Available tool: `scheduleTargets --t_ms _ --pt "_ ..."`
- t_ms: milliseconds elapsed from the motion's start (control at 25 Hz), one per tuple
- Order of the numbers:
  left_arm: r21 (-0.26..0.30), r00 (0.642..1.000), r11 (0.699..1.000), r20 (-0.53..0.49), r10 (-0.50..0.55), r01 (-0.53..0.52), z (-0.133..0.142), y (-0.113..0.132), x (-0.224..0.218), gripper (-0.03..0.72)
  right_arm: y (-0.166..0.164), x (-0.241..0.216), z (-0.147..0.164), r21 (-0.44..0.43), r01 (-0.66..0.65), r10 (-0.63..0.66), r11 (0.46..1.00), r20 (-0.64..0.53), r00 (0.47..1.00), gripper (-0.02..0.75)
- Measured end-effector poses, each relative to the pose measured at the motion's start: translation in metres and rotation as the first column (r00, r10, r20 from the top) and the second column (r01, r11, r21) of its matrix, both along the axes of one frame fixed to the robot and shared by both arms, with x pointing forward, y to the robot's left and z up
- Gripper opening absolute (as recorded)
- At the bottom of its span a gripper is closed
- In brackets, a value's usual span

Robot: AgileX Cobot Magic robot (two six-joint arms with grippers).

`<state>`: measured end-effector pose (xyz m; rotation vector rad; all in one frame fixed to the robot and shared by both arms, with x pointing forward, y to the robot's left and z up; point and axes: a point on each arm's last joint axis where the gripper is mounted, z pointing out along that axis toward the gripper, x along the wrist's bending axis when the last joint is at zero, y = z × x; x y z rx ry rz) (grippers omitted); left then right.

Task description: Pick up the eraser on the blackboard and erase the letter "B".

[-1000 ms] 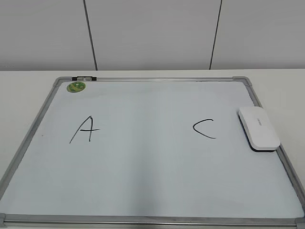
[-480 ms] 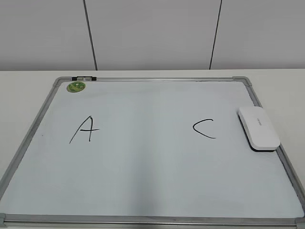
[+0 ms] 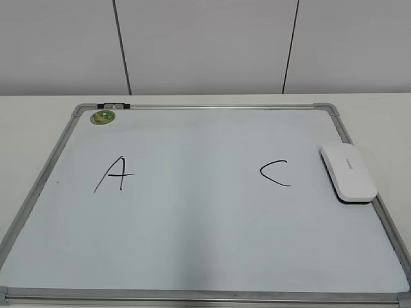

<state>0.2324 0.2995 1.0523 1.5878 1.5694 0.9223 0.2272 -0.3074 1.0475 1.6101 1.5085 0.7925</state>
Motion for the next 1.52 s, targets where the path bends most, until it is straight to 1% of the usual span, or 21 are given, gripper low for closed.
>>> scheduleTargets --t_ms 280,800,1520 --pt "0.0 1.0 1.0 -0.002 0.0 0.0 -0.0002 0.0 -0.0002 0.335 -0.0001 -0.0006 0.0 -0.002 0.006 -0.006 1.0 0.004 1.0 0.591" --pt "0.0 1.0 1.0 -0.002 0.0 0.0 -0.0002 0.0 -0.0002 0.257 -0.0001 -0.0006 0.0 -0.002 0.006 -0.006 1.0 0.004 1.0 0.591" --pt "0.0 1.0 1.0 -0.002 0.0 0.0 -0.0002 0.0 -0.0002 0.249 -0.0001 -0.0006 0.0 -0.002 0.006 -0.006 1.0 0.004 1.0 0.591"
